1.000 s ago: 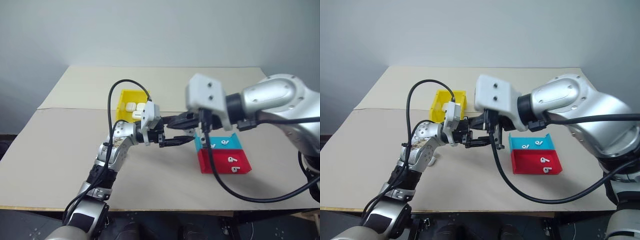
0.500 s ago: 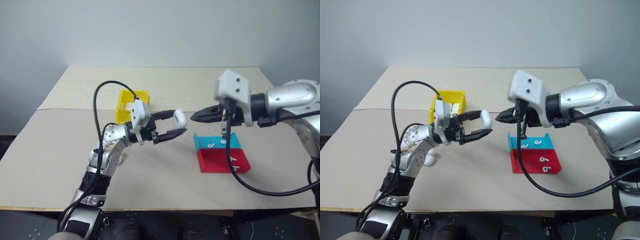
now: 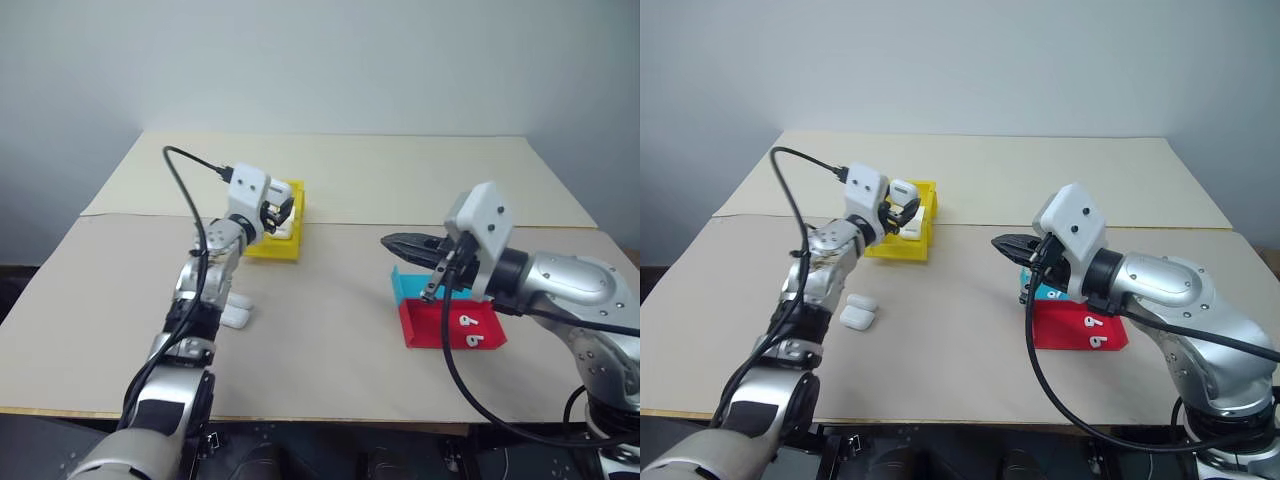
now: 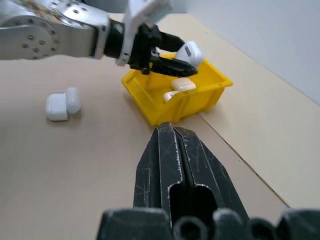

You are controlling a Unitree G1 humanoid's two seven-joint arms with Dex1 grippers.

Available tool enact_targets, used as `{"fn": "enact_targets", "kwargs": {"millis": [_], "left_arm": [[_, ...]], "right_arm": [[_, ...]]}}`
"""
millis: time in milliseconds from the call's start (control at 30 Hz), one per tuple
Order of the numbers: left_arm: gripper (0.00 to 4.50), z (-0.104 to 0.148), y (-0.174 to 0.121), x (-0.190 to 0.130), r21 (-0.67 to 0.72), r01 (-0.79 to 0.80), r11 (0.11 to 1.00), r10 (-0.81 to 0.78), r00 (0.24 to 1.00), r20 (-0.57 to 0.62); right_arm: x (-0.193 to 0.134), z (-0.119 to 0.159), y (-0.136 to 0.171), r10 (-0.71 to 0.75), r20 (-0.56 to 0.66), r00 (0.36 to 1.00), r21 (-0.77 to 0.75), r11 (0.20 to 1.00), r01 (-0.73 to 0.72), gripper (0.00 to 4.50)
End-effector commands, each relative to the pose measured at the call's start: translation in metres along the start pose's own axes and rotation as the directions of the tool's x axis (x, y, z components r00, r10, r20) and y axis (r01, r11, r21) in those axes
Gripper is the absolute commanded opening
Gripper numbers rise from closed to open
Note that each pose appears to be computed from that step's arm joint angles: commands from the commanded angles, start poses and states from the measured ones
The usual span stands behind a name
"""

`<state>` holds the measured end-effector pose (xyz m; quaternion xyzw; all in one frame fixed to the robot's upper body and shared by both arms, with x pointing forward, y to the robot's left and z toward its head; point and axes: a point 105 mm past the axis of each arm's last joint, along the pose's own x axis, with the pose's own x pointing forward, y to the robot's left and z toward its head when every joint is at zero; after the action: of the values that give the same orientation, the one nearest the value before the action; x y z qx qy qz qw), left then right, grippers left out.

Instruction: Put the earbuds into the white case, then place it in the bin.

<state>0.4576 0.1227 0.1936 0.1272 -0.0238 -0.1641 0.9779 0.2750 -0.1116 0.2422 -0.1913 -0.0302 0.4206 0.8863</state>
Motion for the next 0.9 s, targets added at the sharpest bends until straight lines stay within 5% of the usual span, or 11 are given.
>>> {"fn": "enact_targets", "kwargs": {"millis": [33, 133, 433, 700, 900], "left_arm": [[3.76, 0.007, 0.009, 0.008, 0.056, -0.071, 0.996, 0.071, 0.997, 0.001], [4.47, 0.012, 0.014, 0.005, 0.066, -0.08, 0.995, 0.078, 0.996, 0.033], [4.47, 0.038, 0.052, -0.08, 0.083, 0.029, 0.996, -0.046, 0.976, 0.214], [4.47, 0.034, 0.021, -0.18, 0.191, 0.408, 0.893, -0.425, 0.903, 0.06], [4.47, 0.033, -0.006, -0.225, 0.121, 0.59, 0.798, -0.591, 0.806, -0.029]], "right_arm": [[-0.005, 0.002, -0.003, -0.035, 0.01, 0.999, -0.026, 0.999, 0.035, 0.0], [-0.008, -0.003, -0.005, -0.042, -0.012, 0.999, -0.024, 0.999, 0.042, 0.0], [-0.03, -0.018, -0.013, -0.069, -0.074, 0.995, -0.029, 0.997, 0.067, 0.0], [-0.041, -0.03, -0.004, -0.013, -0.079, 0.997, -0.014, 1.0, 0.012, 0.0], [-0.045, -0.031, -0.002, 0.031, -0.064, 0.997, -0.017, 0.999, -0.032, 0.0]]}}
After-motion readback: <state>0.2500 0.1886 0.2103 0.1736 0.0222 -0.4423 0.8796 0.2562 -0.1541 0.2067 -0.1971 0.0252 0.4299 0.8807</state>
